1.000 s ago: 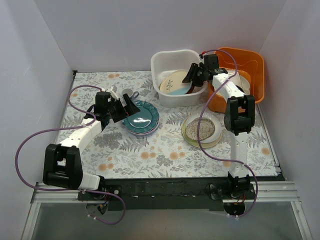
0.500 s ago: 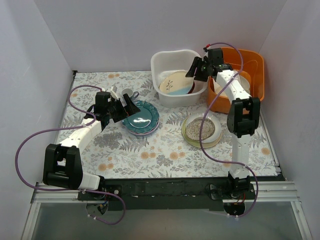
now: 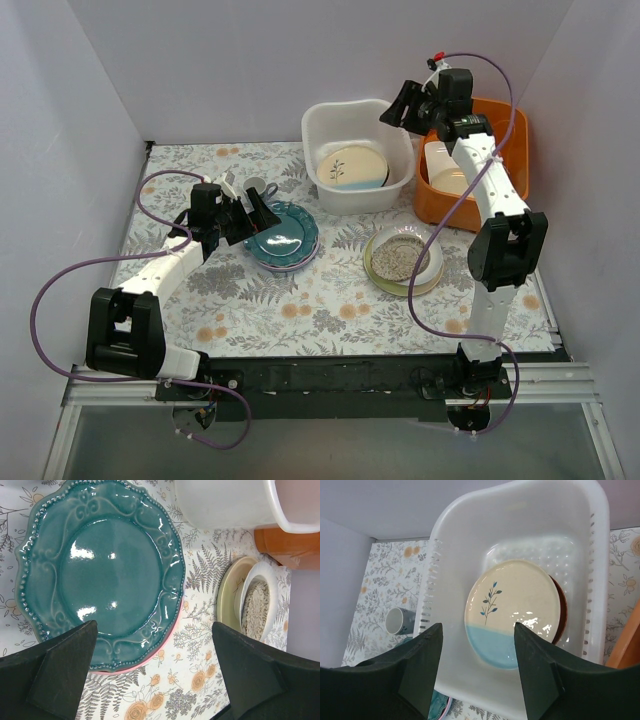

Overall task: Place the plates into the plastic bin on the countertop
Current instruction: Place the plate in the plastic bin.

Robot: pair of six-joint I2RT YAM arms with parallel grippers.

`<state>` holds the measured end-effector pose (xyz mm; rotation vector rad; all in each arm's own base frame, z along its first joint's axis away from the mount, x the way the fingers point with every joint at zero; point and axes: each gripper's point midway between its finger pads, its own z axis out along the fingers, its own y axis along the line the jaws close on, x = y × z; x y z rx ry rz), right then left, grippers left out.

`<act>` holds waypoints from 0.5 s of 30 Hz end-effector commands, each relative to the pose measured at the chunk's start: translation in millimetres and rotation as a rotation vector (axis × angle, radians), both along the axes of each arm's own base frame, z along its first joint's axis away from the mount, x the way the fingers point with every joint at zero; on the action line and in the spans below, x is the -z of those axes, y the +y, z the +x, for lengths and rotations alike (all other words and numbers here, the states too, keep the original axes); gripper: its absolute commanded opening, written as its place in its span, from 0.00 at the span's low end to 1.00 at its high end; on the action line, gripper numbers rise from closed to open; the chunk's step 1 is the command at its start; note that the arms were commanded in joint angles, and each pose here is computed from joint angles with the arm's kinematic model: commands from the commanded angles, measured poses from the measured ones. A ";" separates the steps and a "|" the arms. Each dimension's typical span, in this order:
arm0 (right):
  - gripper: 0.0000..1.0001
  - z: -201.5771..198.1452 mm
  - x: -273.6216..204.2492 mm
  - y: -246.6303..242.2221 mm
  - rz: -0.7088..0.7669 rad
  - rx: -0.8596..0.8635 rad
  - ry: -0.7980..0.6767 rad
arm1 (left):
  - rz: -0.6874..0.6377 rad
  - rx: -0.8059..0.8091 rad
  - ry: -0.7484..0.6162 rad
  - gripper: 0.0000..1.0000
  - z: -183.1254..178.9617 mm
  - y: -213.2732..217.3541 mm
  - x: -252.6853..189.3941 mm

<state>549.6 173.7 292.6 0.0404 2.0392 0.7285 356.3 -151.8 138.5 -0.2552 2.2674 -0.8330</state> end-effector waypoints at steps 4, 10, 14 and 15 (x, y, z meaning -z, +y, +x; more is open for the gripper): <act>0.67 -9.2 -14.4 8.3 0.017 -0.049 -0.045 | 0.015 -0.007 -0.044 0.98 0.8 2.4 -13.1; 0.67 -27.4 -18.9 18.0 0.027 -0.083 -0.055 | 0.071 -0.074 -0.030 0.98 6.3 15.4 -7.6; 0.66 -46.6 -13.8 28.1 0.039 -0.118 -0.047 | 0.098 -0.110 -0.008 0.98 3.9 22.3 -2.6; 0.66 -51.3 -12.3 33.7 0.044 -0.131 -0.047 | 0.106 -0.121 -0.005 0.98 4.0 24.9 -1.6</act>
